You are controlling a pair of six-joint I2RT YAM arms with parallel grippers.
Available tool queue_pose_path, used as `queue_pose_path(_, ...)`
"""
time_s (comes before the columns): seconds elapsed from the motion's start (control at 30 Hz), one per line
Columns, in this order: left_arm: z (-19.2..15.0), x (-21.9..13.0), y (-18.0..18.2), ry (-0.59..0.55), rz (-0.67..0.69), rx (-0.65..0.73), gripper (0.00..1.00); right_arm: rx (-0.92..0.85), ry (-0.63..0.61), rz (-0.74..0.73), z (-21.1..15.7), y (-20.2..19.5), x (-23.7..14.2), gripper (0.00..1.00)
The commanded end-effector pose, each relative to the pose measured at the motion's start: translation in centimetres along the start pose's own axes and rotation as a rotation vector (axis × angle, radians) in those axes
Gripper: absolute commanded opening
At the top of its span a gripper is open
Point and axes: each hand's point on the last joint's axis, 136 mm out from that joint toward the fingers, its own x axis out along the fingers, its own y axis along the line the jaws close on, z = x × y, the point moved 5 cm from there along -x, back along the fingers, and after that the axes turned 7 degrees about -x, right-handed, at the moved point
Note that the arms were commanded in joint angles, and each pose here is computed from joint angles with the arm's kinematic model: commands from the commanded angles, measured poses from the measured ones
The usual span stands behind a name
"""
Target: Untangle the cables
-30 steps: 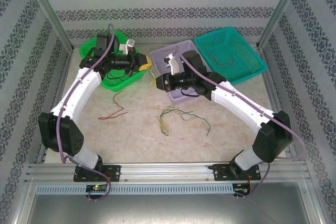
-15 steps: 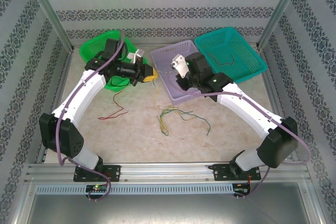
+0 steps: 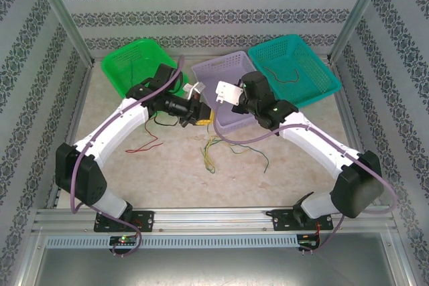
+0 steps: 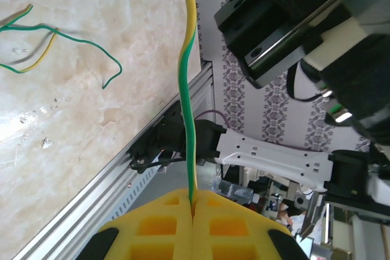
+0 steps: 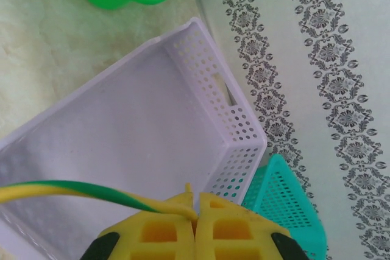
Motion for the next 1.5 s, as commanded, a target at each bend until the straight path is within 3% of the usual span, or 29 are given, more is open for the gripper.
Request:
queue_pose_path(0.0, -2.8, 1.2, 0.0, 0.151, 0.013, -0.038, 0.0, -0.017, 0.069, -0.186, -3.0, -4.9, -0.6, 0.06)
queue_pose_path(0.07, -1.7, 1.0, 0.1, 0.092, 0.057, -0.031, 0.0, 0.019, 0.041, -0.182, -3.2, -5.3, -1.3, 0.31)
queue_pose_path(0.1, -1.0, 0.9, 0.2, 0.057, 0.082, -0.038, 0.0, 0.049, 0.018, -0.179, -3.1, -5.3, -1.8, 0.36)
queue_pose_path(0.23, 2.3, 0.2, 0.6, -0.125, 0.174, -0.081, 0.0, 0.313, -0.087, -0.058, -2.6, -3.8, -4.8, 0.48)
queue_pose_path(0.33, 3.9, -0.1, 0.0, -0.209, 0.183, -0.096, 0.0, 0.586, -0.099, -0.081, -3.2, -2.9, -6.3, 0.54)
queue_pose_path(0.4, 4.6, -0.3, -0.8, -0.234, 0.169, -0.084, 0.0, 0.91, -0.031, -0.231, -5.0, -4.5, -7.8, 0.6)
queue_pose_path(0.47, 5.2, -0.5, -2.1, -0.248, 0.142, -0.048, 0.0, 1.323, -0.057, -0.197, -5.7, -4.8, -9.3, 0.64)
queue_pose_path(0.67, 6.2, -0.4, -3.8, -0.258, 0.086, 0.019, 0.0, 2.313, -0.153, 0.248, -2.2, -1.6, -7.7, 0.7)
queue_pose_path(0.77, 6.2, -0.1, -4.1, -0.244, 0.064, 0.031, 0.0, 2.594, -0.121, 0.371, -0.7, -1.2, -6.2, 0.72)
queue_pose_path(0.87, 5.9, 0.1, -4.3, -0.224, 0.047, 0.057, 0.0, 2.713, -0.148, 0.482, 0.7, -2.6, -5.1, 0.76)
queue_pose_path(0.93, 5.6, 0.1, -4.5, -0.212, 0.041, 0.072, 0.0, 2.778, -0.099, 0.541, 1.0, -2.7, -4.2, 0.75)
queue_pose_path(1.13, 4.5, 0.2, -5.1, -0.198, 0.016, 0.114, 0.0, 2.896, 0.072, 0.672, 0.6, -0.7, -1.0, 0.6)
queue_pose_path(1.17, 4.2, 0.3, -5.2, -0.187, 0.012, 0.119, 0.0, 2.899, 0.072, 0.648, 0.3, -0.7, -0.7, 0.55)
queue_pose_path(1.3, 3.1, 0.9, -5.2, -0.137, 0.011, 0.136, 0.0, 2.832, 0.031, 0.489, -2.1, -2.3, -0.3, 0.08)
queue_pose_path(1.33, 2.7, 1.1, -5.0, -0.121, 0.015, 0.132, 0.0, 2.782, 0.019, 0.447, -2.7, -3.1, -0.4, 0.0)
queue_pose_path(1.47, 1.2, 3.1, -3.5, -0.002, 0.031, 0.101, 0.0, 2.481, -0.095, 0.376, -3.4, -7.6, -0.4, 0.0)
